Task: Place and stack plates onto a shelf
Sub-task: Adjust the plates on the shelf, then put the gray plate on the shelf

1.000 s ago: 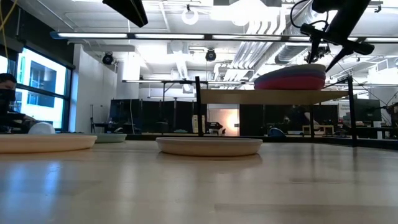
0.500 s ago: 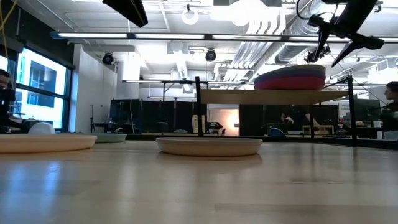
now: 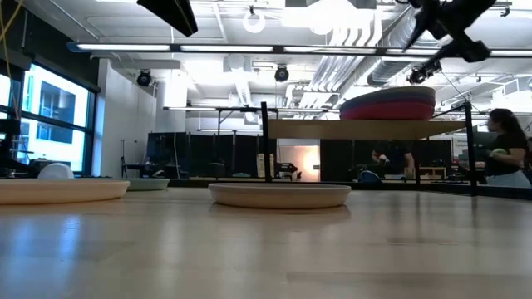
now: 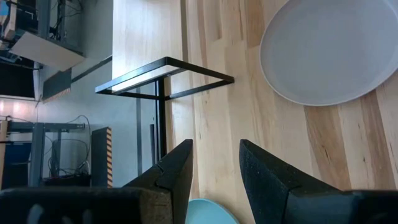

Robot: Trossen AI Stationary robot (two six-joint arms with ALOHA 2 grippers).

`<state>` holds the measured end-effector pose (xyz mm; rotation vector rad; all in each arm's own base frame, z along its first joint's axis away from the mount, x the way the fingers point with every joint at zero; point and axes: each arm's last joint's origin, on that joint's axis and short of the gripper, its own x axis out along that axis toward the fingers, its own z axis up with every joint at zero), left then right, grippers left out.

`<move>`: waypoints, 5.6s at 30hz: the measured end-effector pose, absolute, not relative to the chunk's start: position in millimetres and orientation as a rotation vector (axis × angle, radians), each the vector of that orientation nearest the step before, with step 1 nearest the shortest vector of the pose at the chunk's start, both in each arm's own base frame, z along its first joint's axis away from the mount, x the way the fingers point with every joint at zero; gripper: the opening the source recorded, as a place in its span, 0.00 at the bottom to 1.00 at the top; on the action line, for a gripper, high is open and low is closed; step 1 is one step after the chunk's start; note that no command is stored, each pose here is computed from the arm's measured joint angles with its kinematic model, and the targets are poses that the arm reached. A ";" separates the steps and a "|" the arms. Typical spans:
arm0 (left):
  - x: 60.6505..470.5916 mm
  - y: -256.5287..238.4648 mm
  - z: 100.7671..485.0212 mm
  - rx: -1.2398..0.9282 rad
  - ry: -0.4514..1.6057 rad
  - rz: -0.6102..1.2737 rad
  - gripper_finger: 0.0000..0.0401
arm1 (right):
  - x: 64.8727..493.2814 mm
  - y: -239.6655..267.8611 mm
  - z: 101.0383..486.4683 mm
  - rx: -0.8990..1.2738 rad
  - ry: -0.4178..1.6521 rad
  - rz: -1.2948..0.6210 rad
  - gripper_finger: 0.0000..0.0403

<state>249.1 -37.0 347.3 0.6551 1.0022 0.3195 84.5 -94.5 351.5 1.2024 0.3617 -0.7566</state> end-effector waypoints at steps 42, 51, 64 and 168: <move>249.1 -37.0 347.3 0.911 1.057 0.178 0.30 | 219.4 -80.5 313.3 1.122 0.507 -0.759 0.52; 249.1 -37.0 347.3 0.924 1.059 0.171 0.30 | 225.3 -80.5 307.5 1.123 0.478 -0.855 0.52; 249.1 -37.0 347.3 0.924 1.059 0.171 0.30 | 217.2 -80.4 302.0 1.114 0.506 -0.991 0.52; 231.8 -41.9 334.1 0.207 1.196 0.241 0.30 | 327.9 22.7 149.7 1.192 0.970 -0.971 0.51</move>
